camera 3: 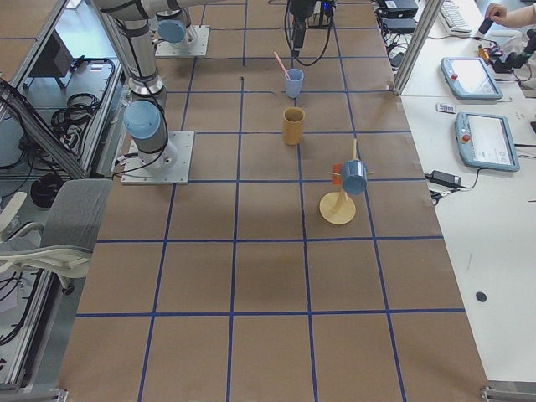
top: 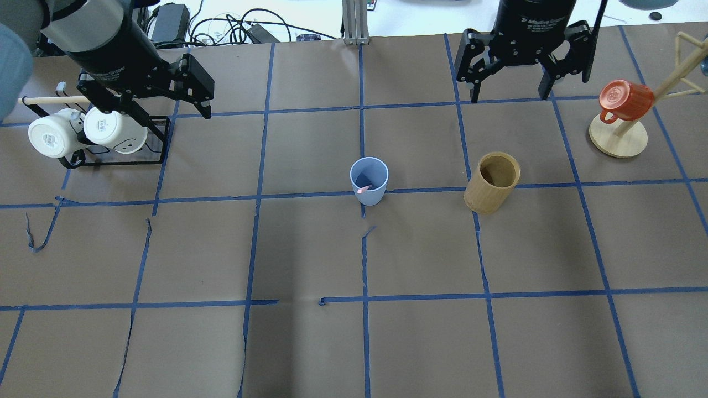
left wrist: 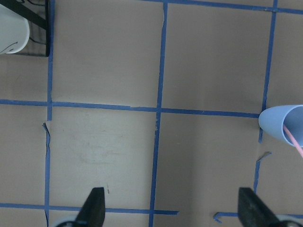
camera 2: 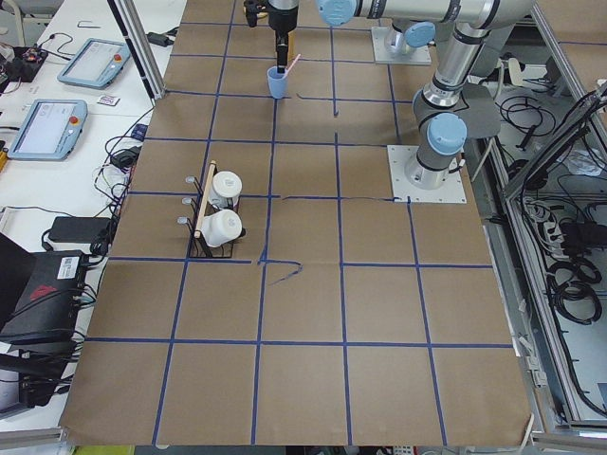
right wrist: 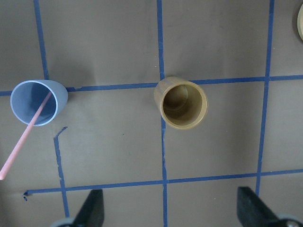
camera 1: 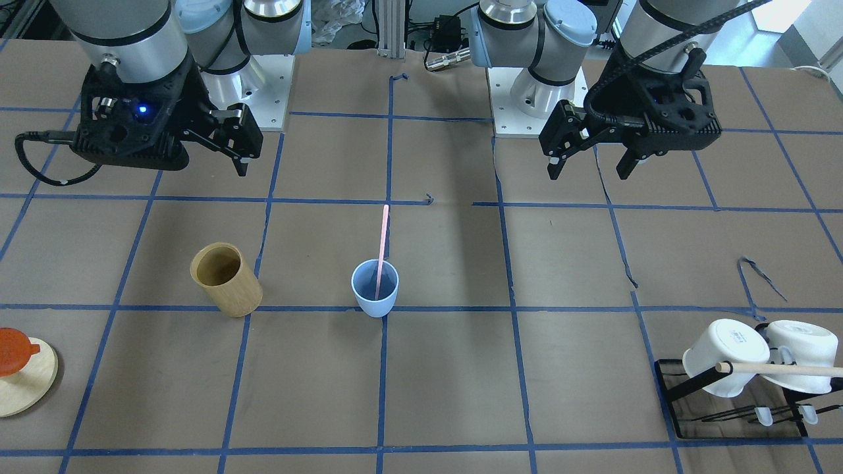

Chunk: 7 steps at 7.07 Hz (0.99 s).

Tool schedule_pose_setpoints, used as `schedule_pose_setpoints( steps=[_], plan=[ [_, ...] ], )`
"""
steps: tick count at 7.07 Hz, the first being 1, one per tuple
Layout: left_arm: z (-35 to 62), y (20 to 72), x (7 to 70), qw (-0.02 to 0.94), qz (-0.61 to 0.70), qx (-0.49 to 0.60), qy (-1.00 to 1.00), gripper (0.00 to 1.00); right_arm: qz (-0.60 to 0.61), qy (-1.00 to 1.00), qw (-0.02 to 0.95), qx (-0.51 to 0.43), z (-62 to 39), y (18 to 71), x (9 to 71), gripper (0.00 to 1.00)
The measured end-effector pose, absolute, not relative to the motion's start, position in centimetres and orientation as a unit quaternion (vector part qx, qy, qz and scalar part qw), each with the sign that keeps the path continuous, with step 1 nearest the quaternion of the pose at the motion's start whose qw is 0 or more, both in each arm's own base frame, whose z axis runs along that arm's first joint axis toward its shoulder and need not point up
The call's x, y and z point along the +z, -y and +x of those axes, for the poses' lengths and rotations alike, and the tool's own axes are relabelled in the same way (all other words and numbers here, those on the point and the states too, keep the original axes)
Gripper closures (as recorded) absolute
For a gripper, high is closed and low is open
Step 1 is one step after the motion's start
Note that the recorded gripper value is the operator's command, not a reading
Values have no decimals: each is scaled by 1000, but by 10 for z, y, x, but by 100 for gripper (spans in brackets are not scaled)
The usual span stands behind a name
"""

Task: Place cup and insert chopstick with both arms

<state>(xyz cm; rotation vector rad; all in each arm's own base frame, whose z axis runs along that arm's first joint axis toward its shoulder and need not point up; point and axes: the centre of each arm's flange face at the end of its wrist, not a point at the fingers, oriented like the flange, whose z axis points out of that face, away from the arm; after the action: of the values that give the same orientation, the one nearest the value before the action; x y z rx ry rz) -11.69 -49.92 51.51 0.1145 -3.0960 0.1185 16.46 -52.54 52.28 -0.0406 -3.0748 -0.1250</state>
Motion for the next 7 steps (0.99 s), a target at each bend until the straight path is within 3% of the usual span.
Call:
schedule_pose_setpoints(
  steps=[3,7],
  plan=[
    [-117,499,517,20,37,39,998,0,-5,998,32,-49,157,500,512,5],
    [-116,498,517,20,37,39,998,0,-4,998,32,-46,155,482,503,2]
  ],
)
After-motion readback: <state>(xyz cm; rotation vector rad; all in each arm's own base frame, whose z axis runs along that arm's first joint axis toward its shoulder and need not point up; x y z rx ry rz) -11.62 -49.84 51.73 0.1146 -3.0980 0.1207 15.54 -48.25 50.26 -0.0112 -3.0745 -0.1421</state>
